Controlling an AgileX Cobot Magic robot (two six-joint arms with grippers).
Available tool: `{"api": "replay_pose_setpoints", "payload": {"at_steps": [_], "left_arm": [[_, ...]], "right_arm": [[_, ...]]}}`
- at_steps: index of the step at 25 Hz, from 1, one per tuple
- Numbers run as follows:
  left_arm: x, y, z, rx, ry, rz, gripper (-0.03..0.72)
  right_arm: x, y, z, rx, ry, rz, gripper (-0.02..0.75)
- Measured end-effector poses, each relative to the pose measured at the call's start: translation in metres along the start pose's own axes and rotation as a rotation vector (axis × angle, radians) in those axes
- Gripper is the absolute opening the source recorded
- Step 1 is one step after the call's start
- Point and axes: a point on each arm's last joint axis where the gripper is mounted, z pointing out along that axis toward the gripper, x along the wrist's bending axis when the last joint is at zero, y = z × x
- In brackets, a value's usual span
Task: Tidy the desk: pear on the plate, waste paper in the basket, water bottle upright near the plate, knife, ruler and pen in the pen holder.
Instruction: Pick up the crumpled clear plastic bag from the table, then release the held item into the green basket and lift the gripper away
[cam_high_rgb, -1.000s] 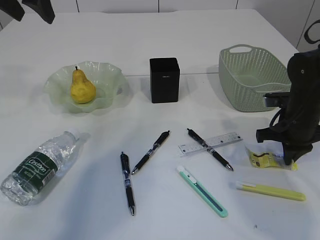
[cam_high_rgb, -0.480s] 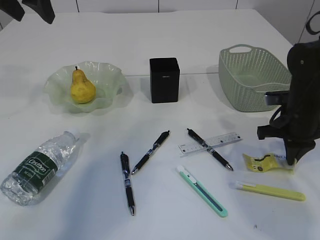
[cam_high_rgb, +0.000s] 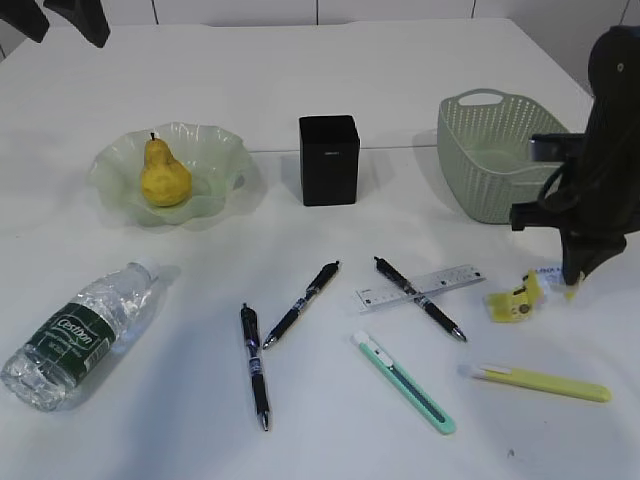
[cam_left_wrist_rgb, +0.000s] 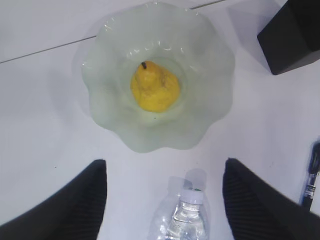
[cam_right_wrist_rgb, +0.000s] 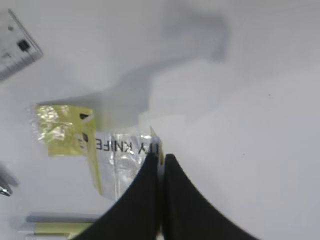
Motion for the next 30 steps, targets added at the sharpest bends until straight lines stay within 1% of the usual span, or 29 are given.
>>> {"api": "replay_pose_setpoints", "payload": {"at_steps": [9, 14, 20, 24, 27, 30], "left_arm": [[0.0, 0.0, 0.0, 0.0, 0.0, 0.0, 0.51], [0.0, 0.0, 0.0, 0.001, 0.0, 0.0, 0.51], [0.0, 0.0, 0.0, 0.001, 0.0, 0.0, 0.51], [0.0, 0.0, 0.0, 0.001, 0.0, 0.0, 0.51], [0.0, 0.0, 0.0, 0.001, 0.0, 0.0, 0.51], [0.0, 0.0, 0.0, 0.001, -0.004, -0.001, 0.51]], "right_arm": [[0.003, 0.019, -0.051, -0.123, 0.051, -0.005, 0.015], [0.004, 0.031, -0.087, -0.208, 0.071, -0.016, 0.015], [0.005, 0.043, -0.126, -0.344, 0.097, -0.021, 0.015], [0.005, 0.052, -0.146, -0.471, 0.12, -0.024, 0.015], [0.004, 0.057, -0.155, -0.552, 0.107, -0.033, 0.015], [0.0, 0.061, -0.157, -0.599, 0.059, -0.046, 0.015]]}}
